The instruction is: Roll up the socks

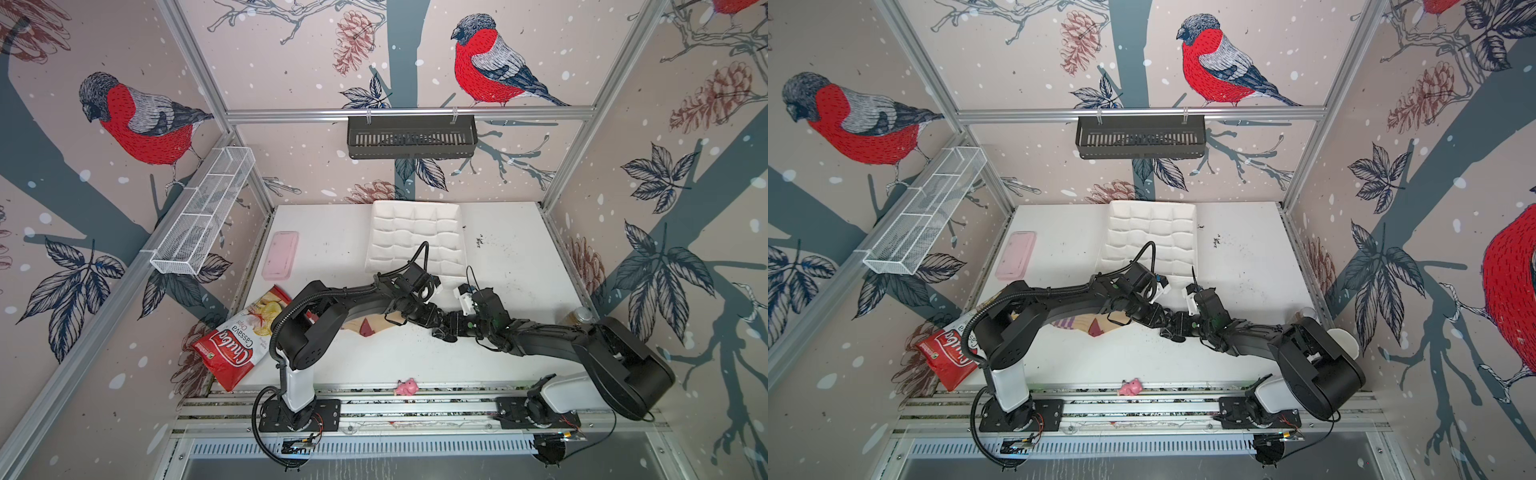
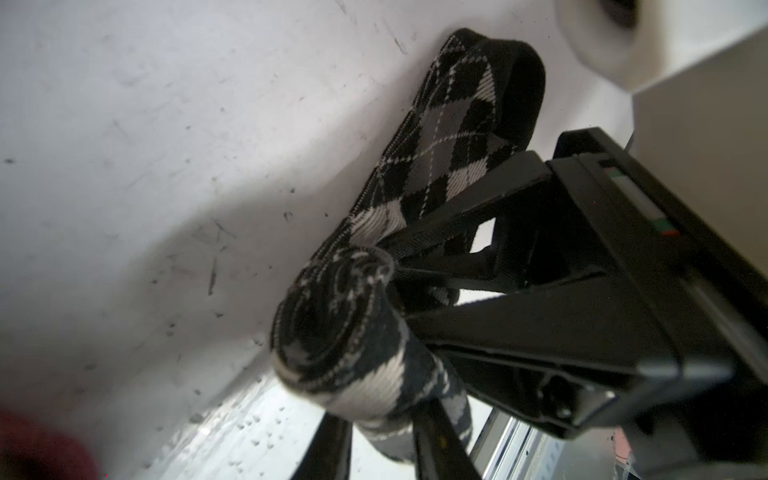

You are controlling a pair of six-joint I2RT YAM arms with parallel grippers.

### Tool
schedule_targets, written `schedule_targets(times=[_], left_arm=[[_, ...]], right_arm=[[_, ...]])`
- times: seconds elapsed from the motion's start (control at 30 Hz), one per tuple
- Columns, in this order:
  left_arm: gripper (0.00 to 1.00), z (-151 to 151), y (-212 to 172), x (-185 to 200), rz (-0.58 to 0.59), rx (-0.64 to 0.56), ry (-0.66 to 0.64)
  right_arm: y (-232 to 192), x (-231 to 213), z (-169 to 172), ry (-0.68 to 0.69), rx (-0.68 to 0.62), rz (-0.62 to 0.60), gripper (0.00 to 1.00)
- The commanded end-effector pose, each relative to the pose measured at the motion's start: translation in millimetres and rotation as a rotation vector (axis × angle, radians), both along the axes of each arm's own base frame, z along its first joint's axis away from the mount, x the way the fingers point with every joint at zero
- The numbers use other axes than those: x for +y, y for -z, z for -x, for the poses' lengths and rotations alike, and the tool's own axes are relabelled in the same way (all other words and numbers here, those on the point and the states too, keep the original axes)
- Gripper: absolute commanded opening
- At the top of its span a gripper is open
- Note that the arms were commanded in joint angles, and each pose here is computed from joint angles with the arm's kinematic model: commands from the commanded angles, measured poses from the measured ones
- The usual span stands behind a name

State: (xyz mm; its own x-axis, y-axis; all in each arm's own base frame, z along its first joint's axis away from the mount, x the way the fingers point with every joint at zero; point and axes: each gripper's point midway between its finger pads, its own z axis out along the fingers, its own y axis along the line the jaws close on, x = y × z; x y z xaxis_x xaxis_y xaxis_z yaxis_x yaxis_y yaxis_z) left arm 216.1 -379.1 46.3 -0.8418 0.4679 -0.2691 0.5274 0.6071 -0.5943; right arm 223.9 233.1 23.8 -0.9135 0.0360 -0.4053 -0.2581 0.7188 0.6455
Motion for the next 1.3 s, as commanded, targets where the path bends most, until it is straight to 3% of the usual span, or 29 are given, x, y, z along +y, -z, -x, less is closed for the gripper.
schedule_targets(times=[0.0, 0.23, 0.43, 0.57, 0.67, 1.27], left_arm=[[0.25, 8.9, -4.0, -23.8, 0.067, -0.042, 0.066], [0.24, 9.2, -7.2, -17.7, 0.054, -0.055, 0.055], [0.19, 5.1, -6.3, -13.9, 0.094, -0.044, 0.027], [0.06, 4.0, -12.1, -18.4, 0.139, -0.05, 0.02], [0.0, 2.0, -13.6, -18.0, 0.15, -0.053, 0.008], [0.0, 3.0, -5.2, 13.4, 0.064, -0.033, -0.012]], right_arm=[[20.8, -1.5, 33.4, -0.054, 0.175, 0.021, 0.3], [15.4, 5.4, 36.5, -0.057, 0.195, -0.035, 0.15], [10.3, 6.5, 35.3, -0.064, 0.186, -0.026, 0.13], [10.2, 7.0, 35.4, -0.063, 0.189, -0.029, 0.12], [10.7, 6.5, 35.6, -0.063, 0.192, -0.024, 0.13], [-23.7, -21.5, 8.1, -0.003, 0.063, 0.029, 0.24]])
